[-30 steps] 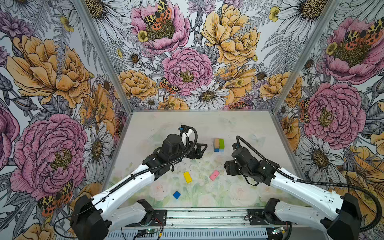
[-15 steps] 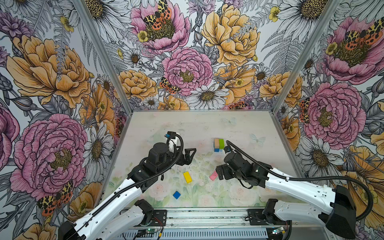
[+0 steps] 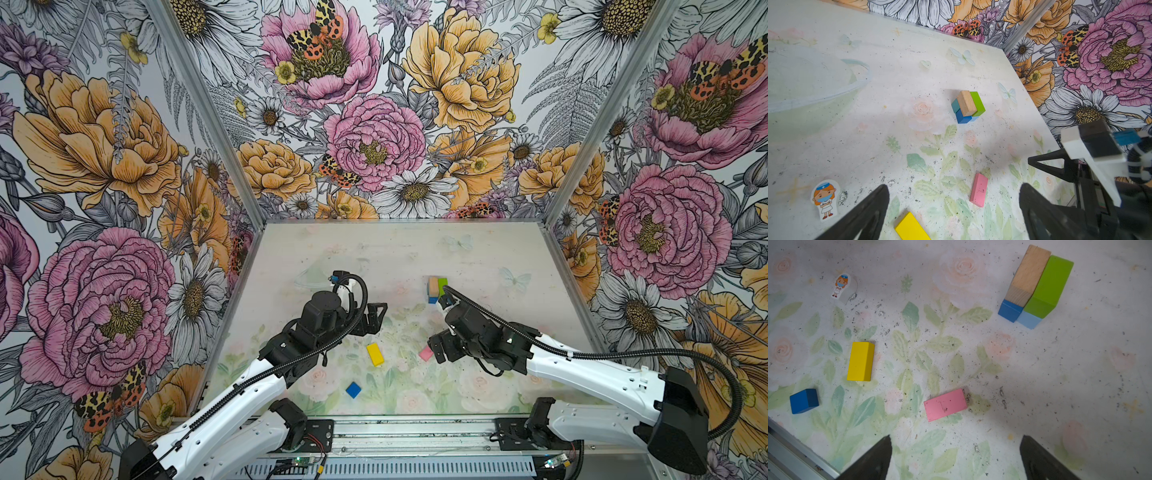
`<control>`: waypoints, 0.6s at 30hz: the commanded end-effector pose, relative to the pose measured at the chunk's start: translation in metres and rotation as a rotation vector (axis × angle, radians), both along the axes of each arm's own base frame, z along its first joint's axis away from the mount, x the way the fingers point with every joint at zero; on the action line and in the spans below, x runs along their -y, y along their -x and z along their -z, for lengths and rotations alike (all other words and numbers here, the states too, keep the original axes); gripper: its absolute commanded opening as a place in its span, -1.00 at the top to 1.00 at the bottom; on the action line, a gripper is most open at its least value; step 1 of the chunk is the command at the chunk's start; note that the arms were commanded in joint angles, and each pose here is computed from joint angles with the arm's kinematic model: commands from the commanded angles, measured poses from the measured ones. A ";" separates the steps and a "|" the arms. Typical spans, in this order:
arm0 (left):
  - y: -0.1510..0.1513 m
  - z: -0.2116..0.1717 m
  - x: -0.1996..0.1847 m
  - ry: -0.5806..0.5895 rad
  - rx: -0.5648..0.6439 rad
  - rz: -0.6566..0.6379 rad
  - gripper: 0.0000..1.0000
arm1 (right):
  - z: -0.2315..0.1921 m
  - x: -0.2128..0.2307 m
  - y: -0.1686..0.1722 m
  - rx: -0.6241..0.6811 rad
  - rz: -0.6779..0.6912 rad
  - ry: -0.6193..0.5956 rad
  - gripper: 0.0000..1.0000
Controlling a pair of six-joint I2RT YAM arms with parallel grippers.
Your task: Build the wood block tower
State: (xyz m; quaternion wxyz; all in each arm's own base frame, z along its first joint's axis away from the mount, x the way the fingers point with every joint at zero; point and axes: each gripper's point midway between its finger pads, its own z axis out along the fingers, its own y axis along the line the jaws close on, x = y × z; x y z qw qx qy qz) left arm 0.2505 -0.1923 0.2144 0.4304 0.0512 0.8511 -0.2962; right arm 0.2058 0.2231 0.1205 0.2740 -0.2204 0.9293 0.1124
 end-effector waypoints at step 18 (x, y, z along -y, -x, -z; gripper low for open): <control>-0.007 0.010 -0.010 -0.041 -0.003 -0.051 -0.97 | 0.050 -0.035 -0.014 -0.067 -0.065 0.093 -0.76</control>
